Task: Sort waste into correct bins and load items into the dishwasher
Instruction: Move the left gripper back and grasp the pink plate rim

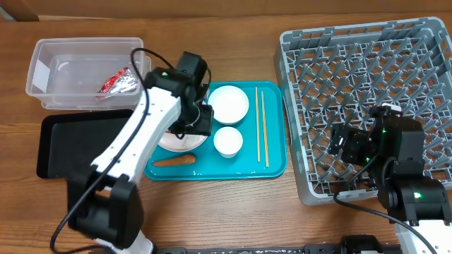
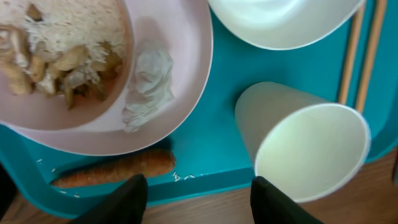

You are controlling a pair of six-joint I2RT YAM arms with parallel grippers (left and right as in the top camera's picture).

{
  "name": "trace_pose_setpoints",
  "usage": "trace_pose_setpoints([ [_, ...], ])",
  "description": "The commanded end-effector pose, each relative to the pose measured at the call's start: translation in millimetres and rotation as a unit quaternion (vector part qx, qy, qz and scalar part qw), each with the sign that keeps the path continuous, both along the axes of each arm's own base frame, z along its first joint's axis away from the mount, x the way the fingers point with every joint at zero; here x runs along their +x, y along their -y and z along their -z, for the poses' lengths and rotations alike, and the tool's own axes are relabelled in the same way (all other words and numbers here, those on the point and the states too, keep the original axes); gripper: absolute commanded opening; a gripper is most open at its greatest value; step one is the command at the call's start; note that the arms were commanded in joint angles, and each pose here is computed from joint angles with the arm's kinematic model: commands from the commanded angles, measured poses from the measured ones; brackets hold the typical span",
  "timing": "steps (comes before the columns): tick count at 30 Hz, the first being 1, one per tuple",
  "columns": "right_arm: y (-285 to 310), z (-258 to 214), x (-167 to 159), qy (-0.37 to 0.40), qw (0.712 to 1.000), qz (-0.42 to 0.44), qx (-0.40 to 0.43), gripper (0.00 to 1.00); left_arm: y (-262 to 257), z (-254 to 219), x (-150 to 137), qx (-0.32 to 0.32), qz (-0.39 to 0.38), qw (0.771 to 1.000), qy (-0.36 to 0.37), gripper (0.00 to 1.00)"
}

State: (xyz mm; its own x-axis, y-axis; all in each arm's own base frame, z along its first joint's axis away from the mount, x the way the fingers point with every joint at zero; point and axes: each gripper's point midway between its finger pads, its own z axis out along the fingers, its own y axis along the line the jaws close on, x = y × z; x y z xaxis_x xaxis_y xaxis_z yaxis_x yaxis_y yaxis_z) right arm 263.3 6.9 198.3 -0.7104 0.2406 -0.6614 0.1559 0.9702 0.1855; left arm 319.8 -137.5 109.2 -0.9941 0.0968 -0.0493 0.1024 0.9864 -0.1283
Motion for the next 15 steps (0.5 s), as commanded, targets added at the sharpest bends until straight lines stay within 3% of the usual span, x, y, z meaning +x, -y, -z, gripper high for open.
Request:
trace_pose_setpoints([
  [1,2,-13,3,0.016,1.0,0.004,-0.002,1.0,-9,35,-2,0.041,-0.004,0.998,-0.037,0.52],
  [7,2,-13,3,0.016,1.0,0.004,-0.002,1.0,-17,66,1,0.077,-0.01,0.995,-0.063,0.54],
  [11,2,-13,3,0.016,1.0,0.004,-0.002,1.0,-31,79,13,0.123,-0.019,0.991,-0.045,0.56],
  [15,2,-12,3,0.016,1.0,0.004,-0.002,1.0,-30,89,22,0.128,-0.019,0.991,-0.035,0.58],
])
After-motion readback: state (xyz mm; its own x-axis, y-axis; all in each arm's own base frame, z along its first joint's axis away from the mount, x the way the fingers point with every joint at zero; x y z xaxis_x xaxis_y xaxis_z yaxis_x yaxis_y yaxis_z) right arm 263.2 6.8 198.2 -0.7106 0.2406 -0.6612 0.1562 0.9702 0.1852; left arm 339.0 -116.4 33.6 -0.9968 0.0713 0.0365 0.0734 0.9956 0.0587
